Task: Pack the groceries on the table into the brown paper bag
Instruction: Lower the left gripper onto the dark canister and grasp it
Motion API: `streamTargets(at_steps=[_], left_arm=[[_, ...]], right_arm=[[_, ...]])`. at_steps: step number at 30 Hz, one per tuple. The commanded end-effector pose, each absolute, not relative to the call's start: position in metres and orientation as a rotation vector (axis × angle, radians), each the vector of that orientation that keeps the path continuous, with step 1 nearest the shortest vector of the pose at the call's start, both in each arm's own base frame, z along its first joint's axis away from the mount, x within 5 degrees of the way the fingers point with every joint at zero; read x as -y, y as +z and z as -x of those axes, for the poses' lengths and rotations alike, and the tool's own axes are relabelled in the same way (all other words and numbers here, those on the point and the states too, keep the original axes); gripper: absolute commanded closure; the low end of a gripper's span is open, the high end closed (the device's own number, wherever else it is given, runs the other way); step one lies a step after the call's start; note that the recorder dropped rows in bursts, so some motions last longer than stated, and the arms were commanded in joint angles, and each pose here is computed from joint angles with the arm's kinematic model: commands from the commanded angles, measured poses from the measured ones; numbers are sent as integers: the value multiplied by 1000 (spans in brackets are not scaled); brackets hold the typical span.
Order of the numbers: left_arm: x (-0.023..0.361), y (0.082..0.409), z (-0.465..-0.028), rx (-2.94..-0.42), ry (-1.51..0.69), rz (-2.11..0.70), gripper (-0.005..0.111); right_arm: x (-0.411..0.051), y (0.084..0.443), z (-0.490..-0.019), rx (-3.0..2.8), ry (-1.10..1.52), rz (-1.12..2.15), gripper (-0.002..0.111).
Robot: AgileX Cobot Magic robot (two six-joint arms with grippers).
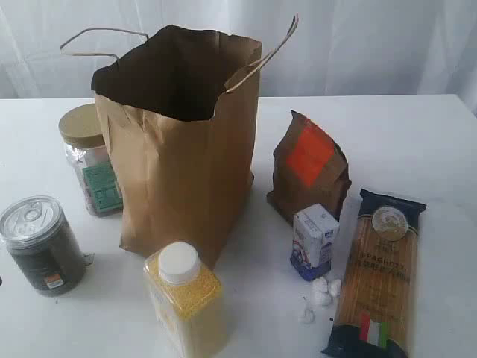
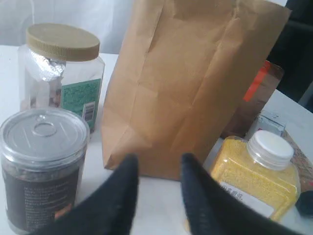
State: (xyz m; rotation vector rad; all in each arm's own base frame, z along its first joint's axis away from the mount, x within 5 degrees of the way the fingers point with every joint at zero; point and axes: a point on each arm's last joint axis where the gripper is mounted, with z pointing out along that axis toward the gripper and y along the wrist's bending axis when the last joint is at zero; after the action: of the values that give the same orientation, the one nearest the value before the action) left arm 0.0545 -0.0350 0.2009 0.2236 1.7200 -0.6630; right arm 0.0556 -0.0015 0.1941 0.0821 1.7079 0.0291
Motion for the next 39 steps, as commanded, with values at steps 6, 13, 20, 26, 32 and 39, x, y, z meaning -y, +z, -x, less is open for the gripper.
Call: streamTargets(at_steps=[6,13,20,26,32,39], left_arm=[[19,268,-37,-1971,-493,-303,5],[16,316,-35,-2310,-316,-404,5],[38,334,-70,-2443,-206,-535,5],[66,315,-108,-2629,-157,-598,5],[79,308,-121,-2651,-207,-603,5],[73,314,-129,-2556,-76,-631,1]], right_arm=[[1,193,-56,-1704,34,-81,108],[1,193,-56,-1704,34,-81,108],[1,193,-56,-1704,34,-81,108],[1,193,-56,-1704,34,-81,108],[1,193,-56,-1704,34,-81,108],[1,193,-56,-1704,34,-81,108]])
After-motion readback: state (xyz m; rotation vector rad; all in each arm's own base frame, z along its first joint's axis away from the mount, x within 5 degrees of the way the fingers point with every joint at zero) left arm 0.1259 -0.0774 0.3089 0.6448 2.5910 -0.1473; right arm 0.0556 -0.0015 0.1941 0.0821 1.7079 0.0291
